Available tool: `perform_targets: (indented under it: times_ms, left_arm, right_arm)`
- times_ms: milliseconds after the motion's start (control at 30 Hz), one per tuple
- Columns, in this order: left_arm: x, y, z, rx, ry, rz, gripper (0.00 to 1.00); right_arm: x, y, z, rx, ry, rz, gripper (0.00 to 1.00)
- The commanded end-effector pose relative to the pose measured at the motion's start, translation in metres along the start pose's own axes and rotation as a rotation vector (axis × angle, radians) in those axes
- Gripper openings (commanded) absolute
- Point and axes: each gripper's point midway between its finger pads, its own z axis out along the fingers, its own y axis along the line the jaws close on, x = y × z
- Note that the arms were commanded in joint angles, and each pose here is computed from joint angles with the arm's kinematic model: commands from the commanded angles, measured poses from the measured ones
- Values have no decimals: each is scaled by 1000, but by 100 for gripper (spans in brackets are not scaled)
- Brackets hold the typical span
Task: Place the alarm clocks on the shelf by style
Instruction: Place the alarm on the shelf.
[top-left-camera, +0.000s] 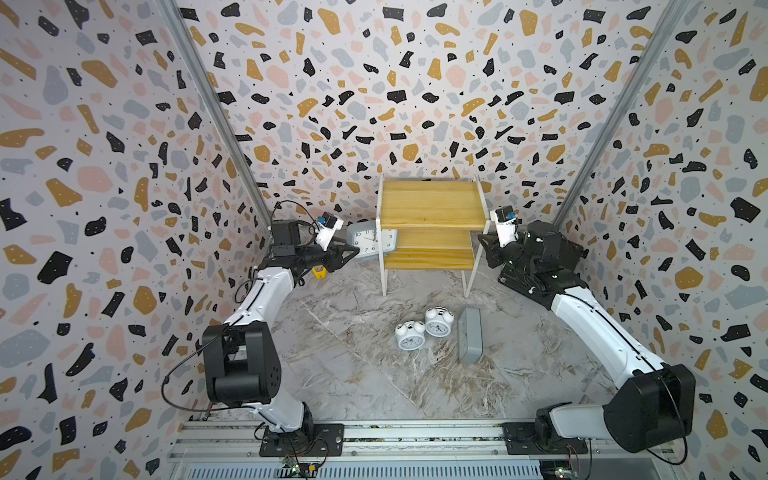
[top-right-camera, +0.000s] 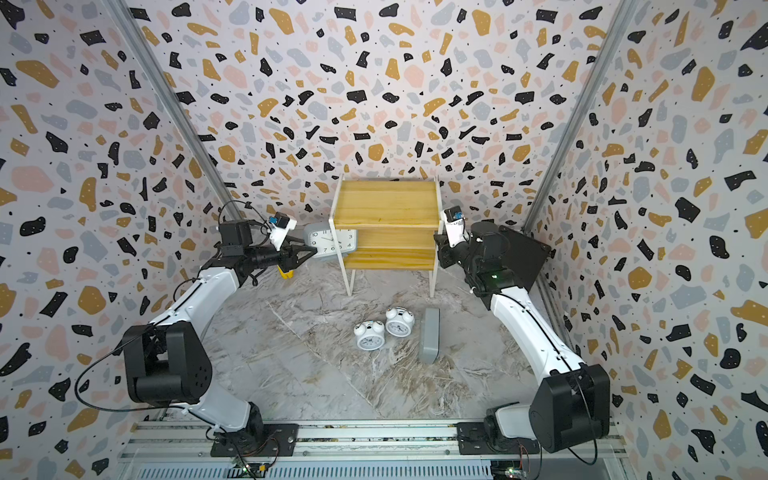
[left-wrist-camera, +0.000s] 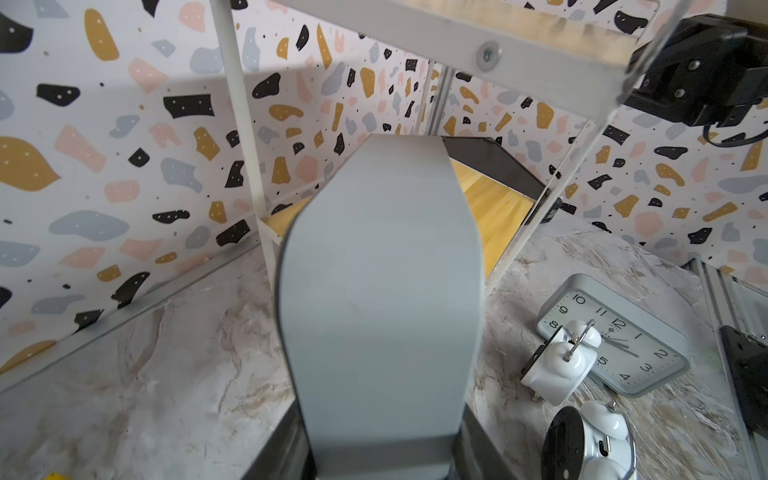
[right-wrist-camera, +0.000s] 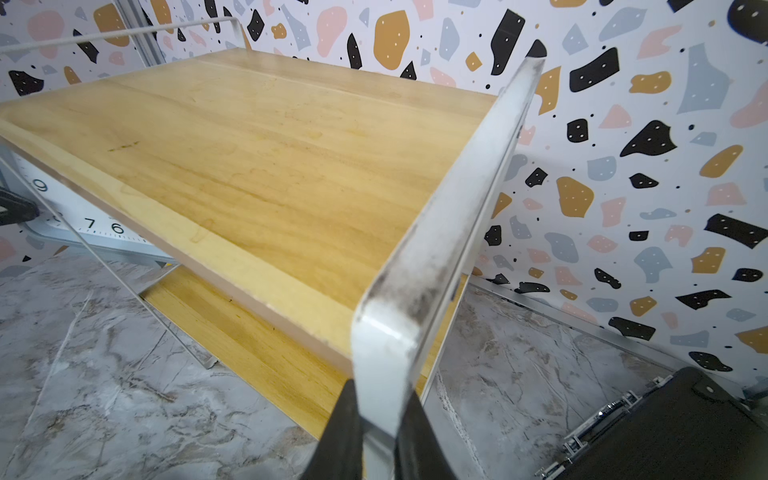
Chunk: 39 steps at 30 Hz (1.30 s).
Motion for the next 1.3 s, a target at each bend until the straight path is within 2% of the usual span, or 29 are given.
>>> perform_targets:
  times_ms: [0,433,667,1267]
  left_arm:
    - [-39,-10,6,79,-111,178,7]
    - [-36,-7,41,206,-164,253,7]
    - [-37,-2,55,249,-203,248,7]
    - [-31,-9,84,322,-186,222,8]
  right_arm:
    - [-20,6,-2,-37,-38,-6,18]
    - [-16,7,-2,-45,-15,-19,18]
    - [-16,7,-2,-46,-11,-23,18]
    - [-15,7,-1,-44,-4,-26,18]
